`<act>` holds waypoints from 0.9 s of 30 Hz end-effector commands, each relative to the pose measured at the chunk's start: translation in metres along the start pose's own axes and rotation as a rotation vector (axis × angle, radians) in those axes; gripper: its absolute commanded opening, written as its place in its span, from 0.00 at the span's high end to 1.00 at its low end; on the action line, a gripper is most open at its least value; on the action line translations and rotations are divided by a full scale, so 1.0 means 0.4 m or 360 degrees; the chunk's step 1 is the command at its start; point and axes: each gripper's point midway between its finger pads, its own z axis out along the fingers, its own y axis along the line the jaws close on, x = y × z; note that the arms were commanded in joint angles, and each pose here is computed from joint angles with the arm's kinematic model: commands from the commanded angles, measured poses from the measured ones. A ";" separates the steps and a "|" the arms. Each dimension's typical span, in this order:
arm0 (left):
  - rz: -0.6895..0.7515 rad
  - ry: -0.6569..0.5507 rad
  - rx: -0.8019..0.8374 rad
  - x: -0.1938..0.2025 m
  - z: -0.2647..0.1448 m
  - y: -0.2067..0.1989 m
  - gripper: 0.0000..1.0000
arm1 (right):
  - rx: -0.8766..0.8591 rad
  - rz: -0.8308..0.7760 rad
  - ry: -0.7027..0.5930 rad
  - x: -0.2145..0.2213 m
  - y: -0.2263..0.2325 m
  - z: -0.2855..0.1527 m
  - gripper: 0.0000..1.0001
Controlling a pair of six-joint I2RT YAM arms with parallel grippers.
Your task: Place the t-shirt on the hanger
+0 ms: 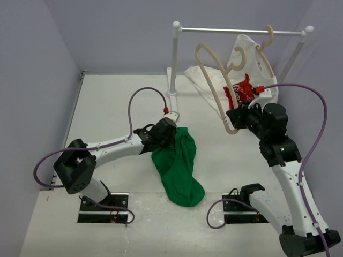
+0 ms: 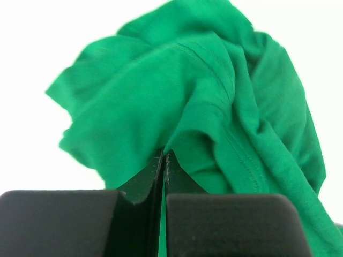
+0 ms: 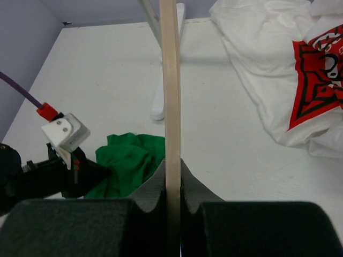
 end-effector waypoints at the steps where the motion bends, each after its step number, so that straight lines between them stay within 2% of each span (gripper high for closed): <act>1: -0.0217 -0.0258 -0.0098 -0.150 -0.068 0.071 1.00 | -0.0227 0.0014 -0.0008 -0.004 0.064 0.003 1.00; 5: -0.0424 -0.0339 -0.0082 -0.223 -0.077 0.158 1.00 | -0.0425 0.0034 0.0118 0.052 0.119 -0.010 1.00; 10: -0.0539 -0.0353 0.0015 -0.303 -0.040 0.211 1.00 | -0.0490 0.0001 0.0234 0.120 0.163 -0.028 1.00; 15: -0.0688 -0.0377 0.0048 -0.370 0.001 0.274 1.00 | -0.0403 -0.0031 0.0397 0.194 0.171 -0.050 1.00; 21: -0.0732 -0.0422 0.0060 -0.444 0.012 0.298 1.00 | -0.0379 -0.0030 0.0519 0.247 0.177 -0.080 1.00; 27: -0.0772 -0.0431 0.0009 -0.452 0.027 0.327 1.00 | -0.0340 -0.0033 0.0615 0.301 0.167 -0.088 1.00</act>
